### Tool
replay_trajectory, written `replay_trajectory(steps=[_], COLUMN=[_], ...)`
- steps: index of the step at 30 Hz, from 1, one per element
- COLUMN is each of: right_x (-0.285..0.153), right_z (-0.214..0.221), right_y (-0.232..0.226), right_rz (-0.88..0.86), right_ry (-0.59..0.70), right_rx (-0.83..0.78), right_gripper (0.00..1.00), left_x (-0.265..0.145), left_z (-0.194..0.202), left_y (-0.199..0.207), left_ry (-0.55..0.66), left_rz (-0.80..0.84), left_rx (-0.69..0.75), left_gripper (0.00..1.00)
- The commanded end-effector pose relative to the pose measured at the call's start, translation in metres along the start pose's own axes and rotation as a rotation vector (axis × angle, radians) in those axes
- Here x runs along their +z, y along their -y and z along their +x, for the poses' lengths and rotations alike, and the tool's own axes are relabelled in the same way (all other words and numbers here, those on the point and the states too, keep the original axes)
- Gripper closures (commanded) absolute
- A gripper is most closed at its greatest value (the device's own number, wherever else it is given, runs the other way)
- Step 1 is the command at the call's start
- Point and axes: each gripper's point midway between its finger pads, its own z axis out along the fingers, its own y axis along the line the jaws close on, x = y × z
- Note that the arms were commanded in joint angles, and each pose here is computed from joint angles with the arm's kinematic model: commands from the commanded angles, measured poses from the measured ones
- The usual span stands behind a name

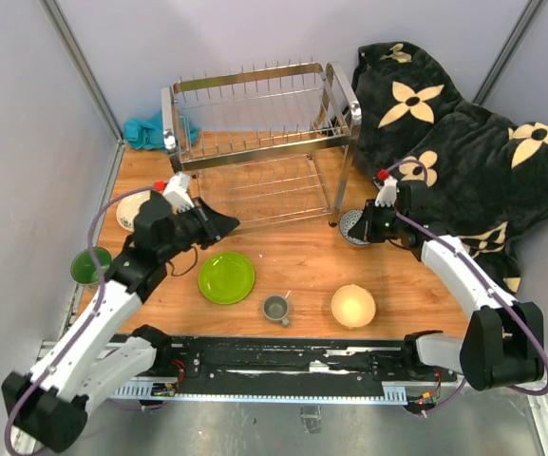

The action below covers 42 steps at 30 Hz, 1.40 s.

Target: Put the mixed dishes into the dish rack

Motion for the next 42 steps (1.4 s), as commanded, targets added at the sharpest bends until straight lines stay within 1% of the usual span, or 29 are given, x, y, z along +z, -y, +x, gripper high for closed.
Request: replay_trajectory(steps=[1, 5, 10, 15, 20, 25, 28, 32, 37, 42], right_x=[-0.007, 0.004, 0.024, 0.042, 0.058, 0.071, 0.063, 0.043, 0.032, 0.040], right_z=[-0.019, -0.037, -0.054, -0.069, -0.083, -0.095, -0.088, -0.066, -0.039, -0.050], right_y=[0.002, -0.002, 0.007, 0.008, 0.008, 0.002, 0.003, 0.004, -0.007, -0.024], right_rz=[0.022, -0.010, -0.007, -0.039, -0.064, -0.100, -0.072, -0.034, -0.081, -0.169], right_ry=[0.033, 0.015, 0.005, -0.009, 0.001, -0.014, -0.041, -0.062, -0.101, -0.074], right_rx=[0.023, 0.032, 0.034, 0.043, 0.059, 0.078, 0.064, 0.049, 0.081, 0.099], right_gripper=[0.99, 0.99, 0.99, 0.99, 0.99, 0.99, 0.99, 0.99, 0.99, 0.99], left_x=[0.037, 0.054, 0.059, 0.062, 0.067, 0.075, 0.077, 0.078, 0.083, 0.086], left_z=[-0.015, -0.009, -0.007, -0.014, -0.024, -0.026, -0.026, -0.026, -0.026, -0.030], left_y=[0.002, -0.015, -0.031, -0.051, -0.061, -0.058, -0.056, -0.060, -0.058, -0.058], left_ry=[0.096, 0.077, 0.074, 0.059, 0.063, 0.053, 0.055, 0.059, 0.047, 0.047], left_rz=[0.022, -0.032, -0.079, -0.097, -0.106, -0.085, -0.069, -0.080, -0.067, -0.072], left_rx=[0.015, 0.044, 0.073, 0.063, 0.069, 0.063, 0.047, 0.059, 0.066, 0.077], left_gripper=[0.94, 0.94, 0.94, 0.94, 0.94, 0.94, 0.95, 0.95, 0.95, 0.95])
